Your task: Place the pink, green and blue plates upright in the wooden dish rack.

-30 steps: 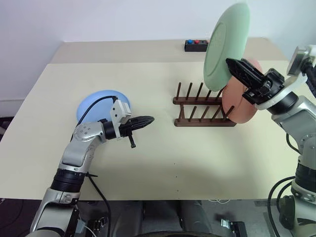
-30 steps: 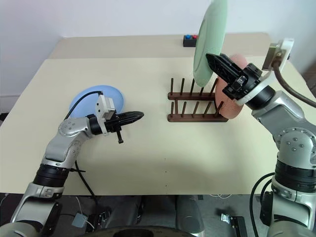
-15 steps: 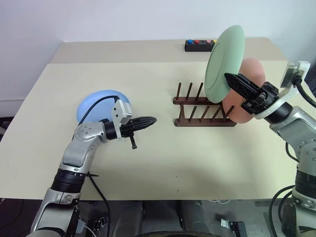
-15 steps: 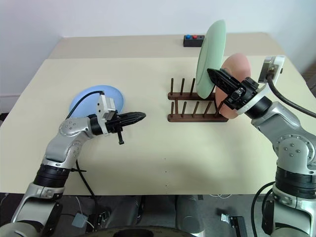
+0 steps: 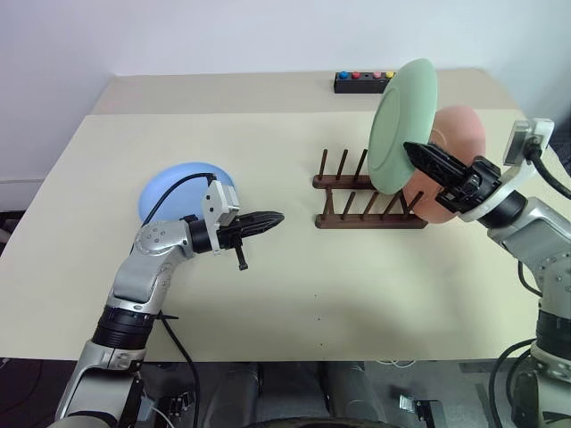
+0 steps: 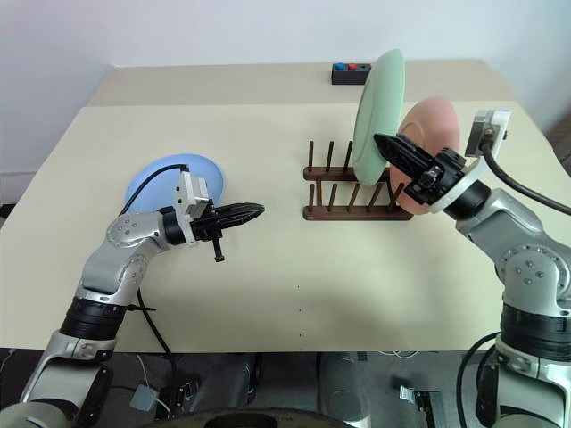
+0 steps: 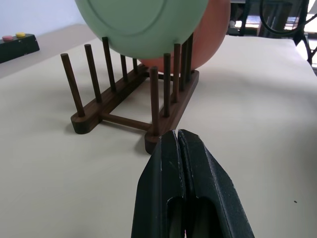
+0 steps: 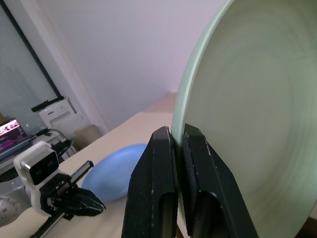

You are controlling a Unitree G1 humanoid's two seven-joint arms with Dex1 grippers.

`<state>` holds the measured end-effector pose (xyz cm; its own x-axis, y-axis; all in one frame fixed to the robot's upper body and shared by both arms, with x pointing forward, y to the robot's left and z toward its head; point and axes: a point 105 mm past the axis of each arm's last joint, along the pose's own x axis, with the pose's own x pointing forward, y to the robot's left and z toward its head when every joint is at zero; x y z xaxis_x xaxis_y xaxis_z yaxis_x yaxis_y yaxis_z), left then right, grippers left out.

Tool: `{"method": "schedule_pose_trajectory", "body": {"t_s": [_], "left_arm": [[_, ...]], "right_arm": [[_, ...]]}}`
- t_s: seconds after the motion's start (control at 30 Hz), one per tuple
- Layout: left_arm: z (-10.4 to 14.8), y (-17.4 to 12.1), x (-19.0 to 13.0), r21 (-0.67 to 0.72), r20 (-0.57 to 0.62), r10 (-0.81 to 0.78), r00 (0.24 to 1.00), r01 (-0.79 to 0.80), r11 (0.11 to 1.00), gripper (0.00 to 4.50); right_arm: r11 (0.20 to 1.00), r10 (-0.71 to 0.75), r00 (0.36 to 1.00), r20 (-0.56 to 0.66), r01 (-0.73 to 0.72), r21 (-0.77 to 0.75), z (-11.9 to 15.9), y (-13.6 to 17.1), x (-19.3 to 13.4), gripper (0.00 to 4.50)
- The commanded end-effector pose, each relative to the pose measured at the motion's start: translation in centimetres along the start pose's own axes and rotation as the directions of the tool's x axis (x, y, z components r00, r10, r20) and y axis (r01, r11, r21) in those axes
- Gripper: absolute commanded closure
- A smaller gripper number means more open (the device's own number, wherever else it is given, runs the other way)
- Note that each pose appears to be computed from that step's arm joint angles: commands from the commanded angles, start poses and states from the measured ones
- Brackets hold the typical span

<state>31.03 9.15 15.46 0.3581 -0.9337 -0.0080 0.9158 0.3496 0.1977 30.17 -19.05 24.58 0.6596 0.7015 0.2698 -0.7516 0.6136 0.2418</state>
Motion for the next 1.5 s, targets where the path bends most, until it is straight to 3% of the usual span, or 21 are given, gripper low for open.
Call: {"method": "schedule_pose_trajectory", "body": {"t_s": [0.03, 0.37, 0.5, 0.7, 1.13, 1.5], "left_arm": [[0.8, -0.2, 0.1, 0.025, 0.022, -0.007, 1.000, 0.006, 1.000, 4.50], [0.9, -0.1, 0.0, 0.029, 0.019, -0.005, 1.000, 0.004, 1.000, 4.50], [0.8, -0.1, 0.0, 0.030, 0.017, -0.005, 1.000, 0.004, 1.000, 4.50], [0.8, -0.1, 0.0, 0.030, 0.017, -0.005, 1.000, 0.004, 1.000, 4.50], [0.7, -0.2, 0.1, 0.027, 0.017, -0.008, 1.000, 0.007, 1.000, 4.50], [0.8, 0.2, -0.2, 0.031, 0.013, 0.007, 1.000, -0.008, 0.999, 4.50]], "right_arm": [[0.999, 0.008, 0.999, 0.031, -0.007, -0.046, 1.4, 0.4, -0.6, 4.41], [0.999, 0.001, 1.000, 0.029, 0.000, -0.034, 1.1, 0.2, -0.7, 4.41], [0.999, 0.001, 1.000, 0.030, 0.000, -0.032, 1.1, 0.3, -0.7, 3.06], [0.999, -0.016, 0.999, 0.032, 0.018, -0.046, 1.2, 0.1, -0.9, 0.11], [0.977, -0.066, 0.997, -0.027, 0.059, -0.205, 1.4, 0.6, -1.9, 0.11], [0.831, -0.012, 0.997, -0.075, -0.032, -0.556, 4.8, 3.8, -0.7, 0.11]]}}
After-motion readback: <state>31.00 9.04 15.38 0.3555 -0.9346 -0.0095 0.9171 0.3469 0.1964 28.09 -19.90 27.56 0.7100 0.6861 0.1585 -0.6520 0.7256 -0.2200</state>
